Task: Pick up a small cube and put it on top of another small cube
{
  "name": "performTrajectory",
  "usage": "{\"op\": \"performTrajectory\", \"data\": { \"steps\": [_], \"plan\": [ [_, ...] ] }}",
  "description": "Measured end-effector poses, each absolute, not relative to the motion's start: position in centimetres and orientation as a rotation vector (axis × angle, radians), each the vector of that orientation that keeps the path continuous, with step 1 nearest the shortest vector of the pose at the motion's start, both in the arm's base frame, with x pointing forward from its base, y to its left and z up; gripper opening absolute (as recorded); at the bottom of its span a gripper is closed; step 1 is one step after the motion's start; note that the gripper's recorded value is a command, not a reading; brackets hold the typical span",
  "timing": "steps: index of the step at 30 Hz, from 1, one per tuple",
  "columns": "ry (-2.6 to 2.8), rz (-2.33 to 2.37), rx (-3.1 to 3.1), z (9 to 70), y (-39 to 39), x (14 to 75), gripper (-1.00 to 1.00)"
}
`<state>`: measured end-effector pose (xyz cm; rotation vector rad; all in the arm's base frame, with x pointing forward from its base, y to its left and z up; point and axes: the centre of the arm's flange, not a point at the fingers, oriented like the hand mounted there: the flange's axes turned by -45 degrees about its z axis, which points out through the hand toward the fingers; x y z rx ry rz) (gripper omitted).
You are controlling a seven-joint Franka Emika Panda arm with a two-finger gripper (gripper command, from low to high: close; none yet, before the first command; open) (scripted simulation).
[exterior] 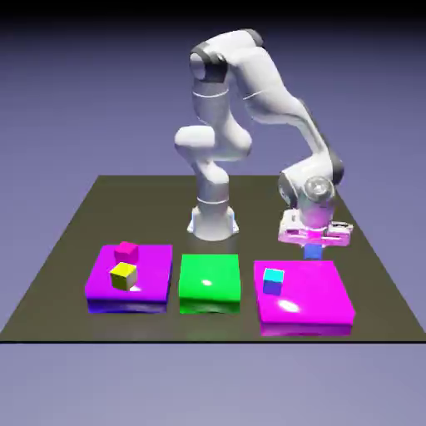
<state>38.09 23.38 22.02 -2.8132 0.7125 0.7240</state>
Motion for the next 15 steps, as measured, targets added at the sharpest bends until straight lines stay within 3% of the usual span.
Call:
{"op": "performTrajectory", "data": {
  "steps": [6,8,12,13,15],
  "plan": [
    [1.549,0.728,-2.198,28.5,7.1,47.3,-1.00],
    [1.569,0.719,-2.163,29.7,7.2,47.7,-1.00],
    [1.567,0.720,-2.164,24.0,9.9,46.9,-1.00],
    [1.567,0.720,-2.164,23.7,10.1,46.8,1.00],
    [1.568,0.721,-2.166,23.7,10.1,46.8,1.00]
  ]
}}
